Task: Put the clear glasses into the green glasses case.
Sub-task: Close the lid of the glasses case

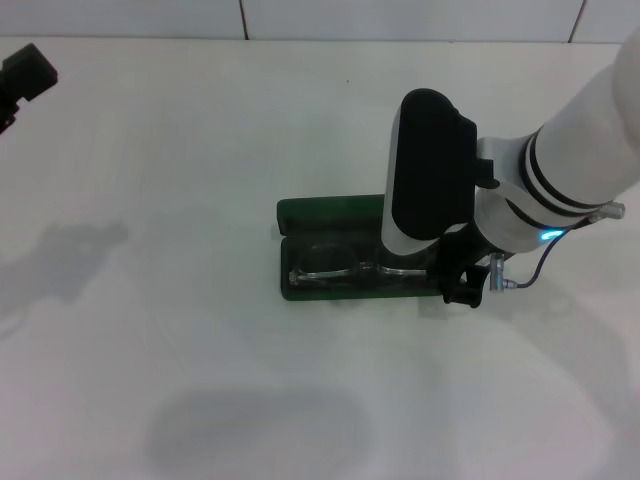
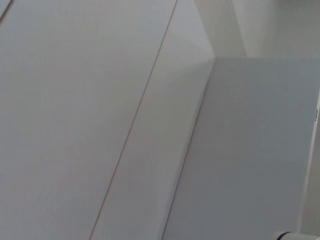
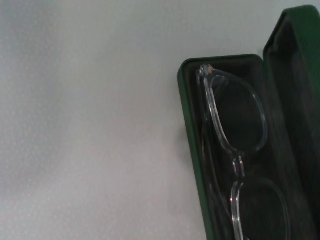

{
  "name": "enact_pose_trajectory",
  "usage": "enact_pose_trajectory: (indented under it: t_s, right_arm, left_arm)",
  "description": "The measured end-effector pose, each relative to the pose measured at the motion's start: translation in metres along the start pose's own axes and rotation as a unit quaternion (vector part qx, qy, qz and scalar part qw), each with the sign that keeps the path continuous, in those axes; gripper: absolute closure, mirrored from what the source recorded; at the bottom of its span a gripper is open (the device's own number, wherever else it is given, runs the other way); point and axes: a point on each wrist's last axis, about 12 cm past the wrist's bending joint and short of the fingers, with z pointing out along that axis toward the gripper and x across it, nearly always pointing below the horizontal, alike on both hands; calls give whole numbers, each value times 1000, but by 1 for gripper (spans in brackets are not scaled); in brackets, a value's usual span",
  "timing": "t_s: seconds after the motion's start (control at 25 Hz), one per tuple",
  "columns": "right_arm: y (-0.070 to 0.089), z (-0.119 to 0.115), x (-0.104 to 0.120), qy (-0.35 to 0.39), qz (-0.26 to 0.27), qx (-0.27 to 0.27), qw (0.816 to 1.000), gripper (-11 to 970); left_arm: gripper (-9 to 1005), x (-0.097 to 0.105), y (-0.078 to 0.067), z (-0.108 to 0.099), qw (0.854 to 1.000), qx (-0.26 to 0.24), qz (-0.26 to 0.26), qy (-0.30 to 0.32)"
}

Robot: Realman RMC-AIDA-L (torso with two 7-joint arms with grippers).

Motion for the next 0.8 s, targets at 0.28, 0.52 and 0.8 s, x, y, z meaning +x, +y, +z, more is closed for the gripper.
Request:
enact_pose_trajectory:
  t_s: [0.28,0.52,0.8]
  right_arm:
    - [1,1,2,-3,0,0,1000,933]
    - [9,-6,2,-16,-1,0,1000,932]
    - [23,-21,7,-30,0,-1,1000,931]
  left_arm:
    - [957,1,-1,0,1000,-1,-1,-1]
    - [957,1,-1,-1,1000,0,-5,-1]
    - [956,-1,0,1,1000,4,-10,0]
